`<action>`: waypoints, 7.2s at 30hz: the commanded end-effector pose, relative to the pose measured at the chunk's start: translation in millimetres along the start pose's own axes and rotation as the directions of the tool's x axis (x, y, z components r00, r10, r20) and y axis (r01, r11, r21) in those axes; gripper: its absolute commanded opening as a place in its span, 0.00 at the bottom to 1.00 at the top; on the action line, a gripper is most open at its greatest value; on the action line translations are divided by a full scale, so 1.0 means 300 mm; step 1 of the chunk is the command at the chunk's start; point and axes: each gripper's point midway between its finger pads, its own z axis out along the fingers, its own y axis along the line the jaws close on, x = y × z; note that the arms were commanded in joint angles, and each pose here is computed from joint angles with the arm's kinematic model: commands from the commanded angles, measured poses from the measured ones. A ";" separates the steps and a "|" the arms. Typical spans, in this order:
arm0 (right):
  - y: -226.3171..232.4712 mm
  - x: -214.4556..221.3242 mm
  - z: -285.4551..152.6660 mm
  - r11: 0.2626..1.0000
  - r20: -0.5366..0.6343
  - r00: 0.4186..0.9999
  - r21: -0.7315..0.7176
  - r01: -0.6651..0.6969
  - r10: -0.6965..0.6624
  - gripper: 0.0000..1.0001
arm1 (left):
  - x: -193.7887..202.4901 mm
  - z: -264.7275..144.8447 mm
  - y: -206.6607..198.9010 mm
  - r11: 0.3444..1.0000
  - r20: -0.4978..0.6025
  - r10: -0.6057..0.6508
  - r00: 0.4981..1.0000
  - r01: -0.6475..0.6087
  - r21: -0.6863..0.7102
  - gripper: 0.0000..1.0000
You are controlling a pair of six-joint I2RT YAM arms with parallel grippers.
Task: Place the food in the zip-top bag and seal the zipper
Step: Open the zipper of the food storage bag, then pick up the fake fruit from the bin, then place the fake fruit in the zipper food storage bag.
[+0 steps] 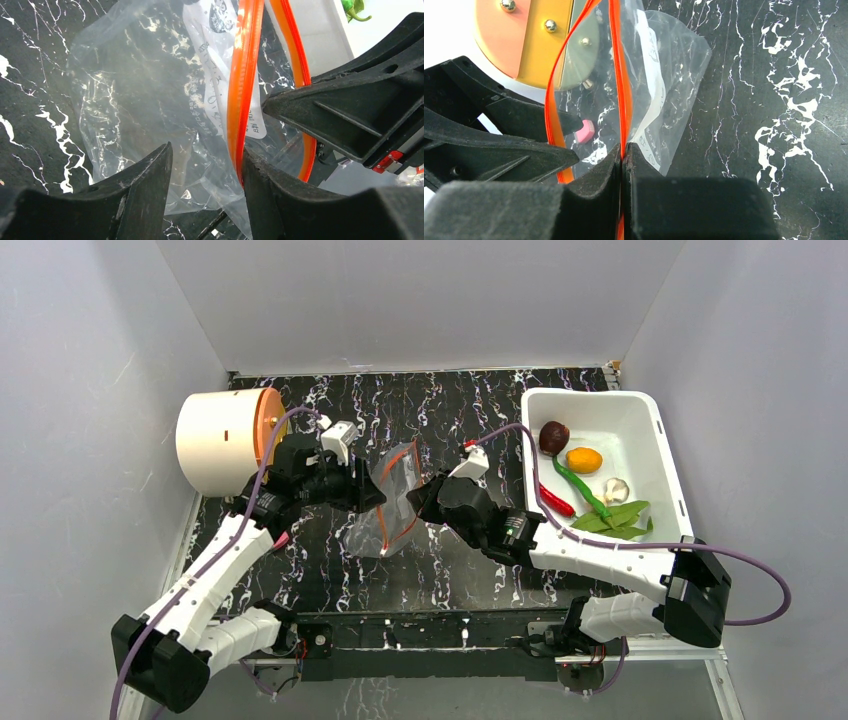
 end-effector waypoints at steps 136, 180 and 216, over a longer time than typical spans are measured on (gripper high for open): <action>-1.300 -0.841 0.232 0.733 -0.021 0.962 0.643 0.221 -0.272 0.76 | -0.042 -0.073 0.182 0.923 0.155 0.304 0.940 -0.250 -0.291 0.00; -0.327 -0.895 -0.179 0.938 0.201 0.944 0.284 0.201 -0.263 0.47 | -0.078 -0.126 0.138 0.931 0.252 0.306 0.918 -0.234 -0.279 0.00; 0.436 -0.053 -0.102 0.843 -0.204 0.976 -0.536 -0.040 -0.083 0.46 | -0.104 -0.091 0.052 0.986 0.256 0.122 0.959 -0.088 -0.139 0.00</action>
